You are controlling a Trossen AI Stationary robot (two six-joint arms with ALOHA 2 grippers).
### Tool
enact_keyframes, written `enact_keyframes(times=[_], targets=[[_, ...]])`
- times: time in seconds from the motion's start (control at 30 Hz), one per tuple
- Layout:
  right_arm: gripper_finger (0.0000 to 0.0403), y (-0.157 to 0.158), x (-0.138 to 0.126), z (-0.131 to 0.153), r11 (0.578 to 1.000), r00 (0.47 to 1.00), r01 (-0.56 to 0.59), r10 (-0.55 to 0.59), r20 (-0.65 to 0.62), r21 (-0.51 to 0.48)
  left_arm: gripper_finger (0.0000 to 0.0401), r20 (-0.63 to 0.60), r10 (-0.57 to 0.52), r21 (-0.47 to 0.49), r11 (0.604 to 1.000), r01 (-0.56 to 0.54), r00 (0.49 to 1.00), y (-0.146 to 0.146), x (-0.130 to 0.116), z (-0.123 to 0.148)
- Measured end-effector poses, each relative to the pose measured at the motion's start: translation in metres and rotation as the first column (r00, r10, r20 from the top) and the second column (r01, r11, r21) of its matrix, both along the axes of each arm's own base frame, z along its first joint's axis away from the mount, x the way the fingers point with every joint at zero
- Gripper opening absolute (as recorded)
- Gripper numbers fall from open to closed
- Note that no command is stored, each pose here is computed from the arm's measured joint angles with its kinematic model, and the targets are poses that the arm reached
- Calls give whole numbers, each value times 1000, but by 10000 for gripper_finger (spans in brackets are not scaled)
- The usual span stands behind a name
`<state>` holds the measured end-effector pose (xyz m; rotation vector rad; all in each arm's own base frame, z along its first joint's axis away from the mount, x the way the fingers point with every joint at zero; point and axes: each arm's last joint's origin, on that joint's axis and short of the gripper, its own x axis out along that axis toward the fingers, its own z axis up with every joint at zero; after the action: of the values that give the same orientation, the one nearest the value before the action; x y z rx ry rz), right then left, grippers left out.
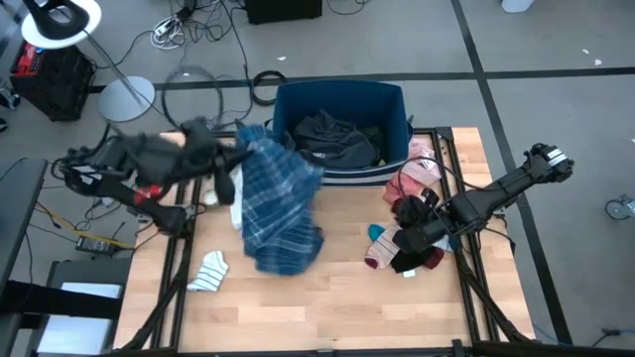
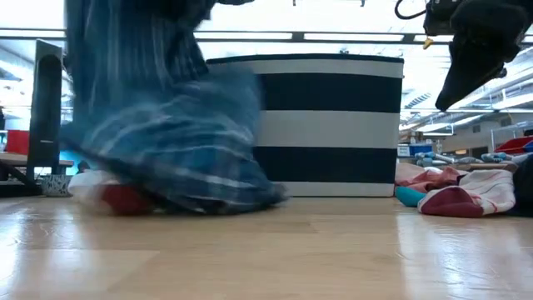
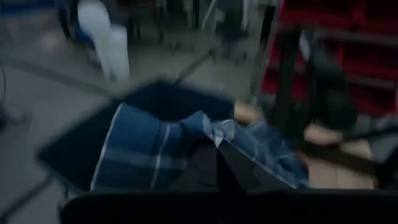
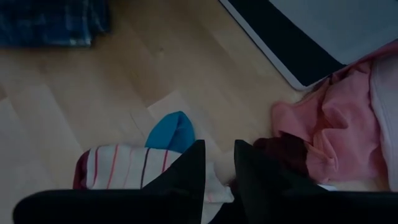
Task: Sort clothes
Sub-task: Put the blue patterned pants into the blue bin
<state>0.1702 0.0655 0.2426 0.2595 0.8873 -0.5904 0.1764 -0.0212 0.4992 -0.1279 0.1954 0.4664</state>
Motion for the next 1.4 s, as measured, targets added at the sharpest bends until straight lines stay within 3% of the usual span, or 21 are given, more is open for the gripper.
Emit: enact_keyframes(times=[0.2, 0.4, 0.57, 0.67, 0.77, 0.9, 1.13, 1.27, 1.4], targets=[[84, -1, 1, 0, 1000, 1000, -1, 1, 3, -2, 0, 163, -18, 158, 987, -8, 986, 32, 34, 30], [84, 0, 3, 1, 1000, 1000, -24, 24, 10, -8, 0, 254, -46, 257, 966, -22, 966, 74, 85, 48], [84, 1, 4, 1, 999, 999, -44, 45, 17, -13, 0, 270, -23, 373, 924, -83, 963, 120, 128, 57], [84, 1, 4, 2, 998, 998, -56, 56, 12, -20, 0, 251, 4, 392, 914, -106, 968, 151, 151, 53], [84, 1, 4, 2, 998, 998, -58, 58, 11, -21, 0, 131, 24, 352, 934, -69, 991, 180, 170, 31], [84, 1, 4, 1, 998, 998, -66, 66, 5, -20, 0, -69, 75, 204, 977, -59, 995, 210, 187, -16], [84, 1, 4, 1, 997, 997, -72, 72, 2, -20, 0, -431, 55, -16, 998, -69, 901, 232, 205, -101], [84, 1, 4, 1, 997, 997, -73, 73, 2, -20, 0, -516, -23, -99, 995, -33, 856, 235, 220, -146], [84, 1, 4, 1, 997, 997, -73, 73, 4, -19, 10, -514, -75, -218, 975, -46, 854, 238, 232, -186]])
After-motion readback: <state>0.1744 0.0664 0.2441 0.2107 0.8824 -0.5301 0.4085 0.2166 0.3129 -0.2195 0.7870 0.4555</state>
